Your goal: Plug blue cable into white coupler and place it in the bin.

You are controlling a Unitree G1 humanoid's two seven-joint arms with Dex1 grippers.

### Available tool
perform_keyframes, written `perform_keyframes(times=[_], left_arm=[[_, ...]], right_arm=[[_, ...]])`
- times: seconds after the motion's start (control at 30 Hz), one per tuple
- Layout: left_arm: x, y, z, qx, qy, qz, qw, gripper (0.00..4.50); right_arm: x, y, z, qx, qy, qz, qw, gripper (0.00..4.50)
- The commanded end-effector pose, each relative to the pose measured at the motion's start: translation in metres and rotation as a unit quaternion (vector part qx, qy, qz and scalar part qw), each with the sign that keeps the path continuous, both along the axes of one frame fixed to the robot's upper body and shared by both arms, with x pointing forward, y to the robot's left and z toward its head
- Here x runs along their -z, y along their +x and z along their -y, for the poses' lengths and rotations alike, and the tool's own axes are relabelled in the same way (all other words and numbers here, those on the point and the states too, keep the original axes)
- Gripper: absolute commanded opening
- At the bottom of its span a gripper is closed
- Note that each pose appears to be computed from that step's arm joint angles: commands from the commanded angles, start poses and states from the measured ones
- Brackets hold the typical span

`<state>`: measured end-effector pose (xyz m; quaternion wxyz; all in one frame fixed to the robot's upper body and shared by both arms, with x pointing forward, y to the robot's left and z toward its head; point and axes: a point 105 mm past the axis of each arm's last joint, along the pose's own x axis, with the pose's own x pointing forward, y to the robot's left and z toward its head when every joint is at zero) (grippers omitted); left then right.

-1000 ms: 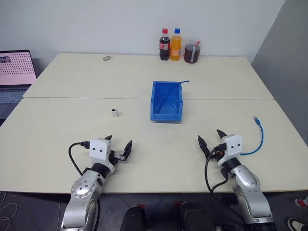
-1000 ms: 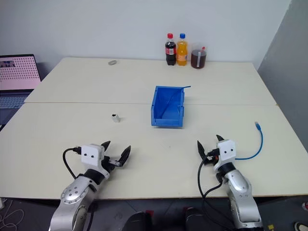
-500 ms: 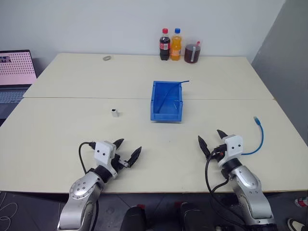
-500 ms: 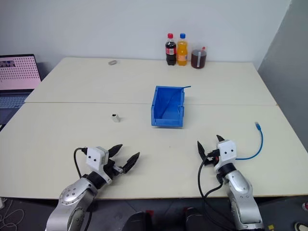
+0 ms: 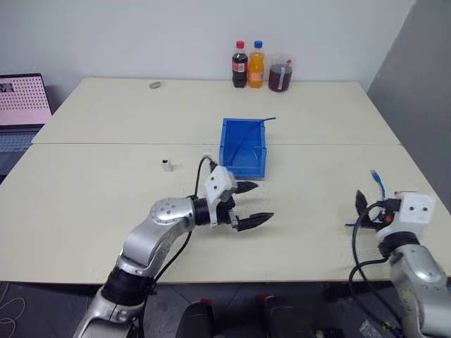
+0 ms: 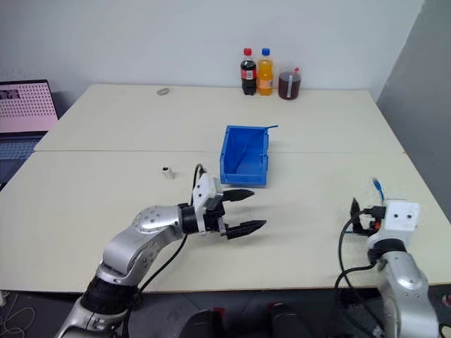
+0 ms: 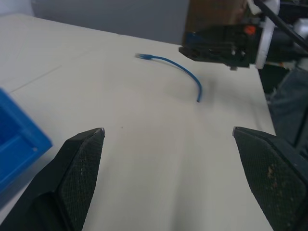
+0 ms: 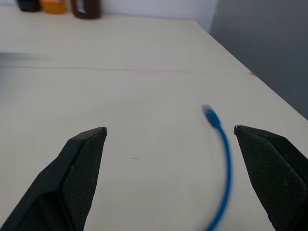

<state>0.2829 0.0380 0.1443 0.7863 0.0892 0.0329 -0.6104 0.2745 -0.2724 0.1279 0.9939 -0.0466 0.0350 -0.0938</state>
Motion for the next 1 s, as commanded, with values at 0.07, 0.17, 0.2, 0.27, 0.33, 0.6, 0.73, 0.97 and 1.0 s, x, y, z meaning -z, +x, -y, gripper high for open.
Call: perform_keyframes(times=[0.07,0.17,0.2,0.27,0.33,0.6,0.73,0.97,1.0], left_arm=[[-0.005,-0.006,0.018,0.067,0.03,0.021,0.997,4.48],[-0.003,-0.003,0.022,0.073,0.038,0.028,0.996,4.48],[-0.003,-0.003,0.023,0.076,0.039,0.027,0.996,4.48],[-0.002,-0.004,0.023,0.083,0.041,0.026,0.995,4.48],[-0.001,-0.006,0.023,0.087,0.042,0.025,0.995,4.48],[0.002,-0.007,0.021,0.084,0.041,0.02,0.995,4.5],[0.002,-0.006,0.021,0.082,0.039,0.019,0.996,4.5],[0.0,-0.006,0.015,0.069,0.029,0.008,0.997,4.5],[0.001,-0.007,0.014,0.068,0.03,0.007,0.997,4.5]], right_arm=[[-0.009,0.013,0.03,0.015,0.025,-0.045,0.999,4.5],[0.001,0.027,0.046,0.015,0.026,-0.093,0.995,4.5],[0.005,0.03,0.048,0.012,0.026,-0.105,0.994,4.5],[0.011,0.039,0.054,0.006,0.024,-0.123,0.992,4.5],[0.017,0.046,0.063,0.008,0.017,-0.137,0.99,4.5],[0.026,0.066,0.076,-0.012,0.014,-0.147,0.989,3.64],[0.026,0.07,0.079,-0.016,0.021,-0.144,0.989,2.63],[0.025,0.075,0.084,-0.023,0.036,-0.135,0.99,0.83],[0.024,0.075,0.084,-0.027,0.036,-0.135,0.99,0.61]])
